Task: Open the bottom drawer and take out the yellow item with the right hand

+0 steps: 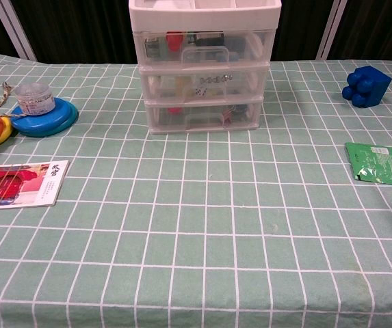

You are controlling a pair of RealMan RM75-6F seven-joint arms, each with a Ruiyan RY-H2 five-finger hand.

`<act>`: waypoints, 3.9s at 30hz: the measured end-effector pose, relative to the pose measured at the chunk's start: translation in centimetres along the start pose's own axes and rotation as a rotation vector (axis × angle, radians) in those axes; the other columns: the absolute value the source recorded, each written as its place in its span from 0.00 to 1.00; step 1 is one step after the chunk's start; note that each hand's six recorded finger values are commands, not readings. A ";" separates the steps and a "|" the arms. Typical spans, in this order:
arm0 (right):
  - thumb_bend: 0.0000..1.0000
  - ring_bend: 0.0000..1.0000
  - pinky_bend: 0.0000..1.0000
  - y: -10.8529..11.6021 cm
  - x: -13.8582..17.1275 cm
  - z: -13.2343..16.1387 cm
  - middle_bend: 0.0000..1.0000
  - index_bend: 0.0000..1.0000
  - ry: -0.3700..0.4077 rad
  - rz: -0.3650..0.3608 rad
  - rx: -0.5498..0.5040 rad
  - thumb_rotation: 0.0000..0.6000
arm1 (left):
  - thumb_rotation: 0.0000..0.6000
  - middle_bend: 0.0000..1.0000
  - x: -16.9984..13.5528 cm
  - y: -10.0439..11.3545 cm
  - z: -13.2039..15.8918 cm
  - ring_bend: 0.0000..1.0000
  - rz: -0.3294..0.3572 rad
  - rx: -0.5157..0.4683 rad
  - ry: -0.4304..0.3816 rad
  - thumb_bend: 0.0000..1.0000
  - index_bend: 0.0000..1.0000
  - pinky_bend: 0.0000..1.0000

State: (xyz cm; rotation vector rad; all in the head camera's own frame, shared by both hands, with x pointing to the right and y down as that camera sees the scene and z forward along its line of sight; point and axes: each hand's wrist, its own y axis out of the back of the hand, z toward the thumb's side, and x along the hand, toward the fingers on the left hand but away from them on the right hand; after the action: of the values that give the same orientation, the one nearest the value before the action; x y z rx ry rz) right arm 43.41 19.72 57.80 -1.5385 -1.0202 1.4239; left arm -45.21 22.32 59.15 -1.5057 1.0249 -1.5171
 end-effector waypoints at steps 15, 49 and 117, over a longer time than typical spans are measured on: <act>0.23 0.12 0.24 -0.4 -1.2 1.9 0.31 0.00 0.062 0.044 -0.105 1.00 | 1.00 0.35 -0.5 0.3 0.4 0.26 0.026 -0.008 -0.012 0.00 0.38 0.23; 0.62 0.81 0.90 -14.4 -12.8 27.2 0.81 0.06 -0.072 0.872 -1.396 1.00 | 1.00 0.35 -1.4 0.1 -1.0 0.26 0.027 -0.030 0.007 0.00 0.38 0.23; 0.63 0.80 0.90 -16.0 -11.9 32.2 0.79 0.00 -0.075 1.052 -1.326 1.00 | 1.00 0.35 -1.4 1.6 -1.2 0.26 0.056 -0.025 0.001 0.00 0.38 0.23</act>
State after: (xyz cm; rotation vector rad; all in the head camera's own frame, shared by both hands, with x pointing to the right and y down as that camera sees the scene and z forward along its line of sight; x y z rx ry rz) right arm 10.00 15.34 75.09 -3.3607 -1.3691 1.4228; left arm -46.40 23.06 57.16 -1.4810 1.0819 -1.4713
